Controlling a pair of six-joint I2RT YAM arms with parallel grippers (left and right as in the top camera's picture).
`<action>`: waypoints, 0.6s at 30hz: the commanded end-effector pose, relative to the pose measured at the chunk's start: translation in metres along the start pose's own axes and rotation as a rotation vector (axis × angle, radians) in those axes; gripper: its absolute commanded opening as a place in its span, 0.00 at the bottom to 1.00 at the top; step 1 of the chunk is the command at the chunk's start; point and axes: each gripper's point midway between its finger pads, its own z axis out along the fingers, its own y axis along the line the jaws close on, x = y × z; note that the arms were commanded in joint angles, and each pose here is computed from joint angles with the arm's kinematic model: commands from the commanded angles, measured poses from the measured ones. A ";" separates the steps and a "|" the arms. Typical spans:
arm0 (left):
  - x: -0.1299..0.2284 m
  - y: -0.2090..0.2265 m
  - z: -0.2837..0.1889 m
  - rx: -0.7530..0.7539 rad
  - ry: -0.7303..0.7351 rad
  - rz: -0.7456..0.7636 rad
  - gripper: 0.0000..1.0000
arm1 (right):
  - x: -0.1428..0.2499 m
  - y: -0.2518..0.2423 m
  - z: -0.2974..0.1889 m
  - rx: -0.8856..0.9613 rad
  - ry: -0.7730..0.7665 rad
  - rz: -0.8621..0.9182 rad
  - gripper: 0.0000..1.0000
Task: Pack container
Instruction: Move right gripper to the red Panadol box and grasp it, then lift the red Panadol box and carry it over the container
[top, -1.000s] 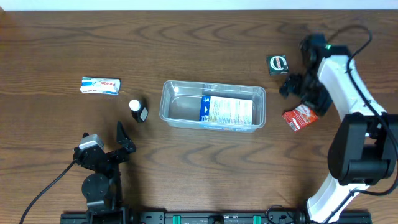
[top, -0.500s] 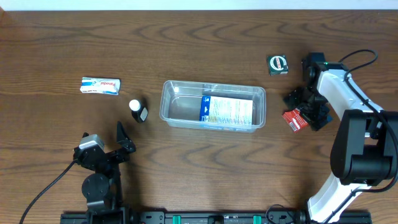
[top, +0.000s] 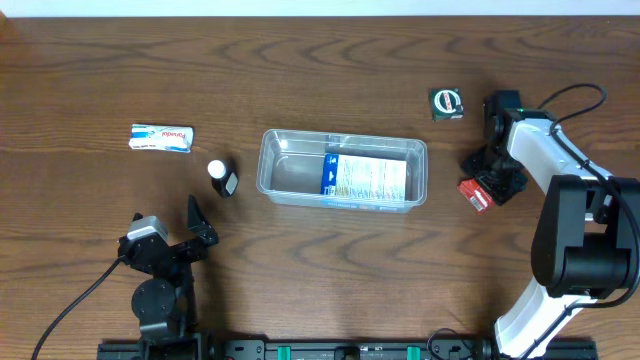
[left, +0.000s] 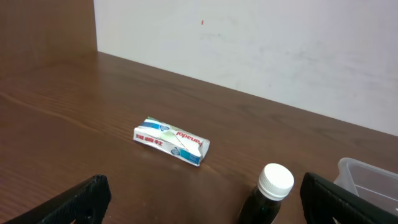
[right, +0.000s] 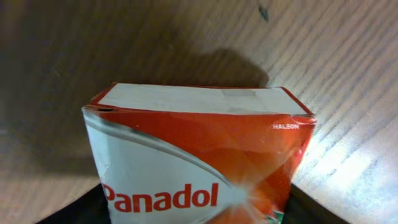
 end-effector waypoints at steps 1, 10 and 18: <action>0.017 0.007 0.001 -0.027 0.049 0.025 0.98 | -0.011 -0.003 0.001 0.011 -0.046 -0.095 0.64; 0.017 0.007 0.001 -0.027 0.049 0.025 0.98 | -0.017 0.009 -0.004 -0.029 -0.069 -0.329 0.65; 0.017 0.007 0.001 -0.027 0.049 0.025 0.98 | -0.015 0.042 -0.050 -0.242 -0.085 -0.513 0.56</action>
